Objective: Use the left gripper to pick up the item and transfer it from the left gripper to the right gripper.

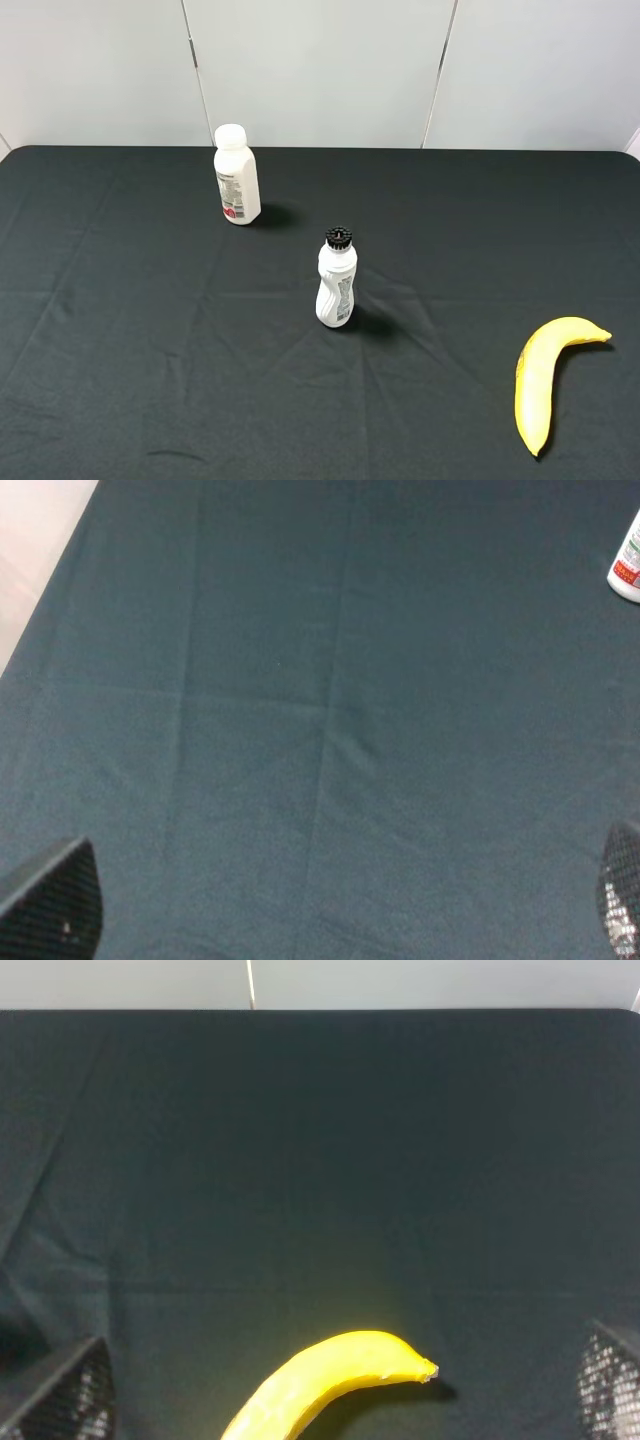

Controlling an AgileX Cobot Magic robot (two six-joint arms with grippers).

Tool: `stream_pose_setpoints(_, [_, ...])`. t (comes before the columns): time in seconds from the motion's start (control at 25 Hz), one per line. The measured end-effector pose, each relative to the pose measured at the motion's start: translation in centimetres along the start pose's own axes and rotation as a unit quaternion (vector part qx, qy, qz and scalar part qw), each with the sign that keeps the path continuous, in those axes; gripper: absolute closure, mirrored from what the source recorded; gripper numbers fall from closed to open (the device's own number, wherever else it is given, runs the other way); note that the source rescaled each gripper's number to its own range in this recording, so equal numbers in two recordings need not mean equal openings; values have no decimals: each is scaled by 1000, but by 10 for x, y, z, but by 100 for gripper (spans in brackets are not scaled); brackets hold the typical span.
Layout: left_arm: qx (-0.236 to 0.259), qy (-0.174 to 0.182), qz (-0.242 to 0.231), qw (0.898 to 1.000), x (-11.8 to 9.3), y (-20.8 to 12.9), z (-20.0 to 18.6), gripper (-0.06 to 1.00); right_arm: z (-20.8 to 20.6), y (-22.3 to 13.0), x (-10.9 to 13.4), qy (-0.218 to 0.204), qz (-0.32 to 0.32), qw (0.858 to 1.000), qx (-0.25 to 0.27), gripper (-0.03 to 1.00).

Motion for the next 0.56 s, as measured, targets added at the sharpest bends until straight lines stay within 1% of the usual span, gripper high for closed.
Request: stream_pose_setpoints(0.56, [0,0,0,1000,0,0,0,-6,0,0,0,0,0,1000,-1,-3])
Point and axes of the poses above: a point on each arm's last joint axis where the gripper is mounted, z pointing out along that axis toward the gripper, x along the wrist's bending axis when the last joint is at zero, y = z × x, the point moved 8 cm from there along z, pointing out along that axis toward the gripper, and after that the axes turned 8 degrees about -z, right-handed, at the moved point
